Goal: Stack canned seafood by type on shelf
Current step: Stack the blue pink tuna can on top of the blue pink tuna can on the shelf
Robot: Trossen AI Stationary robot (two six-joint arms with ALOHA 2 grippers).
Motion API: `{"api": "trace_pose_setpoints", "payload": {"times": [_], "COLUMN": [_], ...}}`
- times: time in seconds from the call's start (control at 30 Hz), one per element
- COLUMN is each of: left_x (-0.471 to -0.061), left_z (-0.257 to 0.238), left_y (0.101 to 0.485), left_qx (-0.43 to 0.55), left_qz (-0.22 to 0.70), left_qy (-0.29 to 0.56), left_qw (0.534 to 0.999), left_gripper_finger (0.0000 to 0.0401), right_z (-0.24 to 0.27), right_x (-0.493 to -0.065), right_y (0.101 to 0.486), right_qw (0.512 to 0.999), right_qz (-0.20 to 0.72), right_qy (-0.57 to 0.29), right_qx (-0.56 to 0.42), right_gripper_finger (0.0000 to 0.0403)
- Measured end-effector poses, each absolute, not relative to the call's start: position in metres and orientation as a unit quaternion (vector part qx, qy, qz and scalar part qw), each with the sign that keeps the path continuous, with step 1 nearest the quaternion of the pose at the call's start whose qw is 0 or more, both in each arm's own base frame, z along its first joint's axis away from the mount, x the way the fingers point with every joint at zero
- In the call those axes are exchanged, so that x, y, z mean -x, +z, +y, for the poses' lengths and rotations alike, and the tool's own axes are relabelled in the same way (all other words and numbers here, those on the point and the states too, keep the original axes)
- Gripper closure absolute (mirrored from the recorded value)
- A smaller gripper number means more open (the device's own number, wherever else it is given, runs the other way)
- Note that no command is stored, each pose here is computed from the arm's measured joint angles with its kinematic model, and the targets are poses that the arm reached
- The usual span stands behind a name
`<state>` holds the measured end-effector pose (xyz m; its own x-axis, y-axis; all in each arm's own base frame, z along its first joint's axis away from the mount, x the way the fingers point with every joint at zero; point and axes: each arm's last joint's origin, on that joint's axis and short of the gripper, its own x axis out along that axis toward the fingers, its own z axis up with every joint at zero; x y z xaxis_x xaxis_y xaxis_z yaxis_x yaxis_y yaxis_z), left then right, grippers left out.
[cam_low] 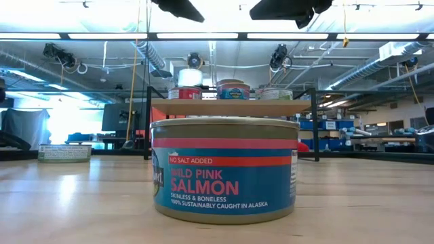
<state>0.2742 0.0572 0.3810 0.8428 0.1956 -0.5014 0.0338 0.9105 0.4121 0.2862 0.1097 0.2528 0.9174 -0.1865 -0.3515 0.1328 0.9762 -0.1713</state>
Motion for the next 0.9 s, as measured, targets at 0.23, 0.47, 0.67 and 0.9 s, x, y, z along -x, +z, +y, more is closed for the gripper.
{"api": "trace_pose_setpoints", "payload": {"times": [0.23, 0.47, 0.67, 0.9], "left_x": [-0.257, -0.254, -0.248, -0.236], "left_z": [0.022, -0.014, -0.041, -0.063], "left_y": [0.342, 0.3, 0.267, 0.241], "left_qx": [-0.204, -0.207, -0.204, -0.178], "left_qz": [0.215, 0.18, 0.161, 0.075], "left_qy": [0.005, -0.052, -0.098, -0.128], "left_qw": [0.955, 0.96, 0.961, 0.973], "left_gripper_finger": [0.0393, 0.0393, 0.0393, 0.0393], "right_z": [0.104, 0.096, 0.099, 0.1], "right_x": [-0.288, -0.291, -0.298, -0.325], "right_y": [0.253, 0.252, 0.236, 0.189], "right_qw": [0.976, 0.975, 0.969, 0.962], "right_qz": [0.186, 0.188, 0.213, 0.259], "right_qy": [-0.093, -0.112, -0.107, -0.054], "right_qx": [0.058, 0.032, 0.072, 0.07], "right_gripper_finger": [0.038, 0.0381, 0.0389, 0.0395]}}
